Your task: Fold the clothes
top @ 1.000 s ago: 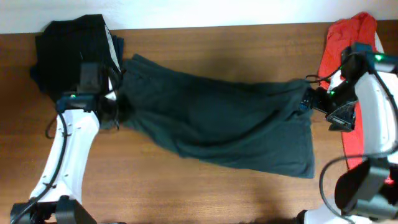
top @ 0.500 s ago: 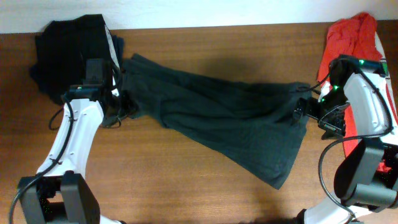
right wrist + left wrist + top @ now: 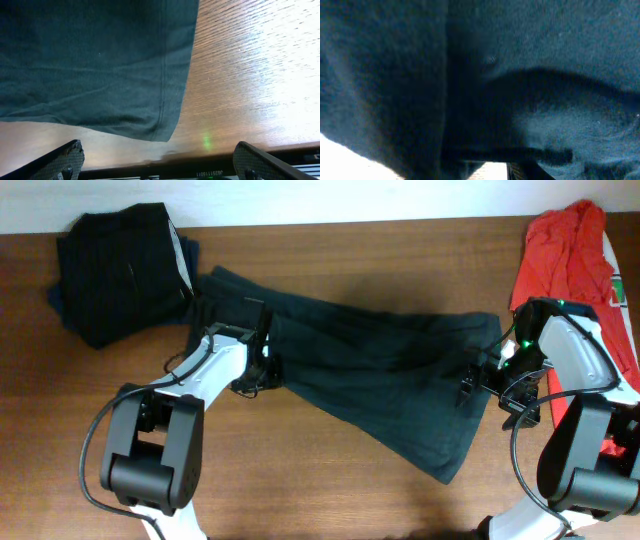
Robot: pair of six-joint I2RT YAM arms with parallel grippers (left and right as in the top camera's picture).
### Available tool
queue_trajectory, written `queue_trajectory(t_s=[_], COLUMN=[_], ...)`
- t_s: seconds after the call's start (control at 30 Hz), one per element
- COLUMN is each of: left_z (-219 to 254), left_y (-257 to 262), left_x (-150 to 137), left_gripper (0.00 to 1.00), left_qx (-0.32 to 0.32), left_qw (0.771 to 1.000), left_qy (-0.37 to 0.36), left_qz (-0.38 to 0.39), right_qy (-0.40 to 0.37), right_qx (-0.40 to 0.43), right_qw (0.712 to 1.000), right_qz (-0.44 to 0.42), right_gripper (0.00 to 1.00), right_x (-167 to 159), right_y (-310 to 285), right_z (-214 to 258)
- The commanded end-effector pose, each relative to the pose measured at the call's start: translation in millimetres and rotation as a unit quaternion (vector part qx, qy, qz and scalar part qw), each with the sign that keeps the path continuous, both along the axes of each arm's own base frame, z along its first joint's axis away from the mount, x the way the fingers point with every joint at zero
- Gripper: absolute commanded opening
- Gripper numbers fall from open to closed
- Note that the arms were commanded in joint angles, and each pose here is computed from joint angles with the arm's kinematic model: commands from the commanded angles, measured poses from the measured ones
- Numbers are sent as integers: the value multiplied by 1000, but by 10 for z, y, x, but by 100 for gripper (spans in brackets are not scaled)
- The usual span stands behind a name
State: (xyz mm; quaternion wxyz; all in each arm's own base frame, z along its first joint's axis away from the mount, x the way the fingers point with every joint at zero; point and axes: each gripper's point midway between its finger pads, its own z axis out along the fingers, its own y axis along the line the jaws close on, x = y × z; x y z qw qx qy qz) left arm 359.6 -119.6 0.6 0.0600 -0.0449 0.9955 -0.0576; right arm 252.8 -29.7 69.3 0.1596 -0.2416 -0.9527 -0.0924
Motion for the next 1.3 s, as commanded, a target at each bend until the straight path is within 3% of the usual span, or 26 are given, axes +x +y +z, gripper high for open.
queue_trajectory(t_s=[0.0, 0.03, 0.07, 0.1, 0.2, 0.27, 0.33, 0.43, 0.47, 0.5, 0.53, 0.6, 0.63, 0.77, 0.87, 0.93, 0.97, 1.27], left_z=[-123, -118, -116, -118, 78, 696, 1232, 1357, 1375, 1369, 1365, 1324, 1291, 1263, 1255, 1255, 1257, 1254], left_y=[131, 122, 121, 123, 167, 177, 246, 407, 461, 412, 339, 208, 152, 224, 244, 246, 250, 243], left_x=[58, 91, 97, 90, 47, 2, -231, -748, -797, -786, -800, -817, -835, -718, -652, -652, -665, -647], left_gripper=[34, 34, 5, 1, 1, 1, 1, 1, 1, 15, 49, 93, 99, 99, 99, 99, 99, 99], left_qx=[38, 36, 36, 36, 51, 52, 62, 98, 122, 116, 104, 101, 103, 122, 117, 117, 118, 117], left_qw=[999, 999, 999, 999, 999, 998, 997, 984, 981, 982, 983, 984, 984, 985, 987, 987, 986, 987], left_qy=[-8, -15, -16, -15, 3, 15, 46, 148, 153, 149, 151, 146, 144, 120, 110, 110, 112, 109], left_qz=[5, 5, 5, 5, 5, 20, 25, 19, 13, 9, 4, -17, -27, -23, -15, -15, -15, -15], right_qy=[0, 1, 1, 2, 2, 2, 1, 1, 1, 2, 4, 10, 18, -21, -61, -60, -63, -88], right_qx=[3, 4, 4, 4, 4, 4, 4, 4, 4, 4, 5, 13, 17, 17, 28, 39, 28, -16], right_qw=[1000, 1000, 1000, 1000, 1000, 1000, 1000, 1000, 1000, 1000, 1000, 1000, 1000, 1000, 996, 995, 996, 996], right_qz=[2, 2, 2, 2, 2, 2, 2, 2, 2, 2, 2, 0, -1, 11, 63, 63, 60, 28], right_gripper=[99, 99, 99, 99, 99, 99, 99, 99, 99, 99, 99, 99, 99, 99, 99, 51, 4, 4], right_x=[-2, -7, -10, -10, -10, -11, -10, -10, -9, -11, -23, -49, -88, -256, -366, -387, -359, -45], right_y=[29, 30, 30, 31, 31, 31, 31, 31, 31, 32, 37, 67, 82, 222, 589, 872, 924, 932], right_z=[-11, -8, -7, -7, -7, -8, -7, -7, -7, -6, -3, 15, 33, 330, 155, -101, -166, -466])
